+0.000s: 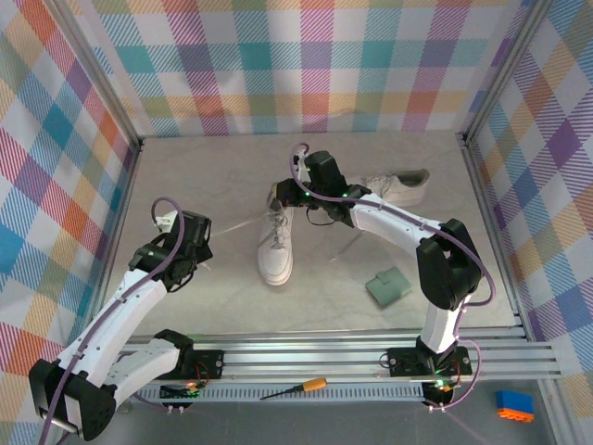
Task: Tie the shoes
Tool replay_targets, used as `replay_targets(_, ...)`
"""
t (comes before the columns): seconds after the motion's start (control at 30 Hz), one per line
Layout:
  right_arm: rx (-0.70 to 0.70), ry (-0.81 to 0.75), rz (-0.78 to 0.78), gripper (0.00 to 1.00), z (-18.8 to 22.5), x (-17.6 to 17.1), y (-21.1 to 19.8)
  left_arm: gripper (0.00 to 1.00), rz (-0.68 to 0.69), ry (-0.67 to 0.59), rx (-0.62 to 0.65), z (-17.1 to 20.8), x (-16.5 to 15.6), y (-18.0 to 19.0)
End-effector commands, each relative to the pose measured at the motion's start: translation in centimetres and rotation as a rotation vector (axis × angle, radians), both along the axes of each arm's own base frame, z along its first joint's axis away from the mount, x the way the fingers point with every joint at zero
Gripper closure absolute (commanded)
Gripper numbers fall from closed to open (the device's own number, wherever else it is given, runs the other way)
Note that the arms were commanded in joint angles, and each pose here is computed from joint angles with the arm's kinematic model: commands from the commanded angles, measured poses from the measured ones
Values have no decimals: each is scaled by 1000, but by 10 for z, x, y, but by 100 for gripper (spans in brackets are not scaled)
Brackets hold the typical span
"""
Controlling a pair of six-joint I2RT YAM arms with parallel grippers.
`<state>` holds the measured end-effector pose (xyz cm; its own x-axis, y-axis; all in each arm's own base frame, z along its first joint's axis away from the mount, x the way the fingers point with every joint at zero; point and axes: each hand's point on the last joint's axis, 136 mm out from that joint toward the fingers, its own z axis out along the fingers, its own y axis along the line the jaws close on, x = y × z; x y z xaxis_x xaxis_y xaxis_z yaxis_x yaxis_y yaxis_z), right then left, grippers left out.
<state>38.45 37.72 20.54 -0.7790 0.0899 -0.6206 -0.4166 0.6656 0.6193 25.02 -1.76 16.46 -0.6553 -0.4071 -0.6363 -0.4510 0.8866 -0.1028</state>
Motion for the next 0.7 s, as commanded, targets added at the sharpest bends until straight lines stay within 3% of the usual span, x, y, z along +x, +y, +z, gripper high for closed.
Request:
replay_targets(0.0, 12, -27, -11, 100, 14, -1, -7, 100, 45, 5, 36, 7, -3, 12)
replay_targets(0.27, 21, -16, -2, 100, 13, -2, -5, 100, 60, 0, 52, 13, -8, 18)
replay_targets(0.4, 44, -22, 38, 100, 19, -5, 1, 100, -192, -93, -124, 23, 3, -36)
replay_targets(0.67, 90, 24, 67, 100, 20, -3, 11, 100, -625, -267, -293, 55, -20, -147)
